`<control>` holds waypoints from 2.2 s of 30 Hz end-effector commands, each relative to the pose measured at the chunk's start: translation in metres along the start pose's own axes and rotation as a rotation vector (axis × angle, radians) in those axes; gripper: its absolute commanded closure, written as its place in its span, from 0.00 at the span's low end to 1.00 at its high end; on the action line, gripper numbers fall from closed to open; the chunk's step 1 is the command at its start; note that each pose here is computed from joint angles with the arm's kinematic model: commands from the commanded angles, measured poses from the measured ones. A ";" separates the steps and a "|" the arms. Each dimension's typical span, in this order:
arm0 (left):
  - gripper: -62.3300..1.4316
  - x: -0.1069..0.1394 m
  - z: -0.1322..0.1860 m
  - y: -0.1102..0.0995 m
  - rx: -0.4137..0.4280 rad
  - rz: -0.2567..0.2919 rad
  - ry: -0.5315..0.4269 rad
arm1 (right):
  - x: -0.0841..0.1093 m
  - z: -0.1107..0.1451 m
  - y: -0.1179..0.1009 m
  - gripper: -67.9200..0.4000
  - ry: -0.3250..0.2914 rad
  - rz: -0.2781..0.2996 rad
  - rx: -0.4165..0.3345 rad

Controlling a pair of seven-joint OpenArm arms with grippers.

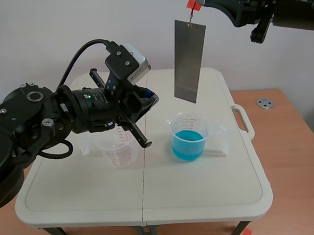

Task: Hold the metal plate by the orange handle, dip it into the blue solution, take it out and point at it, then put the plate back in the beaker on the left.
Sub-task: 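Raise the plate and point at it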

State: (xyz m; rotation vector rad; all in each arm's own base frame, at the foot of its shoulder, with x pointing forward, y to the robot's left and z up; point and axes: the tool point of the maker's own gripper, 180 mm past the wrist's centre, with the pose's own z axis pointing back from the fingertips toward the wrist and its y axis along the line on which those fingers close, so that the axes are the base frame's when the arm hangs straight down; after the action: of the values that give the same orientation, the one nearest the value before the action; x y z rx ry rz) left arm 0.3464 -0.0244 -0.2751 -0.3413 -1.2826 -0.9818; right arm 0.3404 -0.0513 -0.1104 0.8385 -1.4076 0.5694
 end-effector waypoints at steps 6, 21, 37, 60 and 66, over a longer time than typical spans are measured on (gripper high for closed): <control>0.95 0.006 0.022 0.000 0.018 0.038 -0.038 | 0.018 0.000 0.005 0.97 -0.048 0.038 0.022; 0.95 -0.017 0.124 -0.005 0.121 0.080 0.032 | 0.018 0.000 0.005 0.97 -0.051 0.038 0.022; 0.95 -0.046 0.217 -0.040 0.173 0.175 0.169 | 0.020 -0.011 0.019 0.97 -0.077 0.040 0.074; 0.95 -0.068 0.257 -0.062 0.167 0.228 0.280 | 0.031 -0.057 0.058 0.97 -0.136 0.146 0.150; 0.95 -0.068 0.257 -0.062 0.167 0.228 0.280 | 0.019 -0.071 0.066 0.97 -0.119 0.152 0.155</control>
State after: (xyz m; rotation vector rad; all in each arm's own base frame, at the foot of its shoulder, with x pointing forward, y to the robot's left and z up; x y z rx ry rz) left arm 0.1325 0.1536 -0.2849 -0.2003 -1.0019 -0.7053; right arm 0.3332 0.0391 -0.0913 0.8811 -1.5201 0.7706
